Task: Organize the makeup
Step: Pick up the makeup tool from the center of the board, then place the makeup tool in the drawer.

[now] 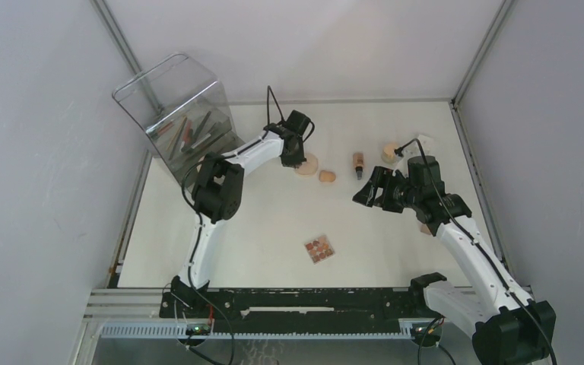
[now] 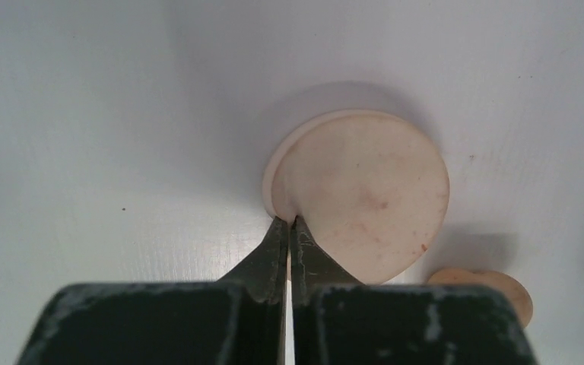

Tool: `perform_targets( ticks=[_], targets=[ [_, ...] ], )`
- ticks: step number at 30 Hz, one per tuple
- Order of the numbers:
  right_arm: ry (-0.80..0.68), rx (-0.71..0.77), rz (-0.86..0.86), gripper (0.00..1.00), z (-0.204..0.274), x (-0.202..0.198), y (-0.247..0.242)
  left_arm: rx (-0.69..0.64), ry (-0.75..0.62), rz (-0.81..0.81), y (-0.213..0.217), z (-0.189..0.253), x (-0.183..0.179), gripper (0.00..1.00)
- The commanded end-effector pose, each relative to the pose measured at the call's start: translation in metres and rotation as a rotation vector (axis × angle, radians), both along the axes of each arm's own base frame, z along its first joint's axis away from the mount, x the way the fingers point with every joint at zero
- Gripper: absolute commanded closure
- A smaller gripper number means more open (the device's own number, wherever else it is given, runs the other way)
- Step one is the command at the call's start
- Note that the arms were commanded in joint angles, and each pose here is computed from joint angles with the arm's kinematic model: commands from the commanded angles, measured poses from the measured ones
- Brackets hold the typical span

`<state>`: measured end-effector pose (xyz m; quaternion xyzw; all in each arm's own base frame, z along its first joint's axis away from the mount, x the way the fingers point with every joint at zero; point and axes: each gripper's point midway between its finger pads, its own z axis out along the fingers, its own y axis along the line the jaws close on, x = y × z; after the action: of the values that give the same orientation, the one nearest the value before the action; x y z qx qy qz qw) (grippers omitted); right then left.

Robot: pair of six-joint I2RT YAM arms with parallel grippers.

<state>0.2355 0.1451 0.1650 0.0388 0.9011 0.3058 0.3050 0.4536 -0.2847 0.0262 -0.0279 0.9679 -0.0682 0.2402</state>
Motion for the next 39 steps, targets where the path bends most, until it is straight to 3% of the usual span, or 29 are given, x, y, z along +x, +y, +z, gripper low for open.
perform_targets(
  ticks=[1,5,10,13,20,27,35,36,38,39],
  targets=[
    [-0.037,0.025,-0.022,0.19,0.010,0.003,0.000,-0.089,-0.114,-0.002,-0.014,0.055,0.007,1.00],
    [-0.037,0.019,-0.031,0.19,0.009,0.002,-0.002,-0.090,-0.284,0.017,0.011,0.133,0.001,1.00],
    [-0.046,0.027,-0.023,0.19,0.010,0.005,0.000,-0.054,-0.382,0.068,0.065,0.178,-0.026,1.00],
    [-0.041,0.035,-0.011,0.19,0.008,0.007,0.003,-0.020,-0.370,0.137,0.106,0.172,-0.045,1.00],
    [-0.028,0.033,0.002,0.19,0.004,0.008,0.005,0.037,-0.355,0.488,0.218,0.147,-0.069,1.00],
    [-0.028,0.024,-0.004,0.19,0.003,0.008,0.002,0.090,-0.359,0.654,0.260,0.136,-0.084,1.00],
    [-0.023,0.032,0.000,0.19,0.002,0.008,0.004,0.116,-0.376,0.731,0.288,0.130,-0.079,0.98],
    [-0.023,0.032,0.001,0.19,0.002,0.008,0.005,0.128,-0.373,0.740,0.291,0.127,-0.076,0.88],
    [-0.023,0.035,0.004,0.19,0.002,0.008,0.005,0.142,-0.361,0.746,0.295,0.128,-0.071,0.42],
    [-0.024,0.036,0.005,0.19,0.003,0.008,0.006,0.146,-0.341,0.734,0.294,0.126,-0.069,0.32]
  ],
)
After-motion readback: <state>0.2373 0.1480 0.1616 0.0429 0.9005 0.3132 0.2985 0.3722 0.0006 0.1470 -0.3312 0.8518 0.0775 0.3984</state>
